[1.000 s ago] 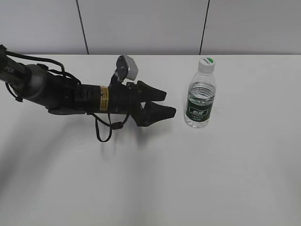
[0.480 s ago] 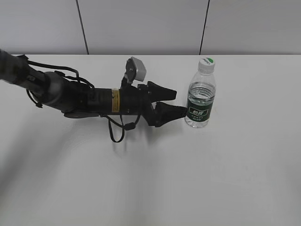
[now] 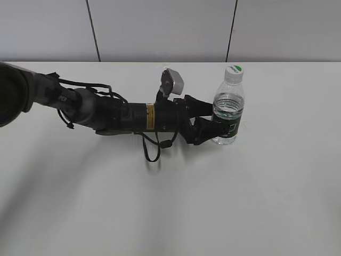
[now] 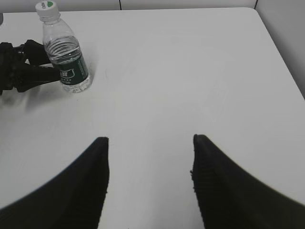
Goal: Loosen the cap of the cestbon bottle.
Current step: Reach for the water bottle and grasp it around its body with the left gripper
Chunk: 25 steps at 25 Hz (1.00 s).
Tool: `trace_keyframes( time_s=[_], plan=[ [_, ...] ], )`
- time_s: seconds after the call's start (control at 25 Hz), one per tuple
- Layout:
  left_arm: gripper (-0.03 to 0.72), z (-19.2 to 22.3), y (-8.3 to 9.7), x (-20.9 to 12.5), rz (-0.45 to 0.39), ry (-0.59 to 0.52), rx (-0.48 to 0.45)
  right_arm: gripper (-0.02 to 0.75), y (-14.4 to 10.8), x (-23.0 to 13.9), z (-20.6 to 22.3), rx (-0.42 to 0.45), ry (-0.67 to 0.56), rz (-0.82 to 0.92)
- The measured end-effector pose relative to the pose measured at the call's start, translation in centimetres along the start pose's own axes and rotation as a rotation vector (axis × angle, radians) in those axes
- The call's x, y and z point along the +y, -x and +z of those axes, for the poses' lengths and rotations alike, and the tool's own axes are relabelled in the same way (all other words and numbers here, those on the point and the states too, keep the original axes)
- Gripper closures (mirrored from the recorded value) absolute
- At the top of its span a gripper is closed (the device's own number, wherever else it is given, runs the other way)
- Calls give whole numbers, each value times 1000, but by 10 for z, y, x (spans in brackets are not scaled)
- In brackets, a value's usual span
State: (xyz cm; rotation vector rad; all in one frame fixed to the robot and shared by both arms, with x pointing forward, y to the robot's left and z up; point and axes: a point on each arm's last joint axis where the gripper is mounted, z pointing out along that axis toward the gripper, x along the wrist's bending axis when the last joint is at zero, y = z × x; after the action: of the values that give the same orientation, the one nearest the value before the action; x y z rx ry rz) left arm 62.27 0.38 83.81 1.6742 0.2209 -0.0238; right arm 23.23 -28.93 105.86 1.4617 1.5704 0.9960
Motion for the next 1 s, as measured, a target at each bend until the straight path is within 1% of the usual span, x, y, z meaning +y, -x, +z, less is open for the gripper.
trace_keyframes(
  time_s=[0.28,0.44,0.76,0.88,1.0],
  plan=[
    [1,23,-1,-1,11,-3,-9,308,0,0,0,0,0,0],
    [1,33,0,-5,11,-19,2,308,0,0,0,0,0,0],
    [5,35,-2,-12,-6,-43,37,308,0,0,0,0,0,0],
    [41,35,-2,-12,-10,-44,41,308,0,0,0,0,0,0],
    [113,35,-3,-12,-10,-46,45,308,0,0,0,0,0,0]
  ],
)
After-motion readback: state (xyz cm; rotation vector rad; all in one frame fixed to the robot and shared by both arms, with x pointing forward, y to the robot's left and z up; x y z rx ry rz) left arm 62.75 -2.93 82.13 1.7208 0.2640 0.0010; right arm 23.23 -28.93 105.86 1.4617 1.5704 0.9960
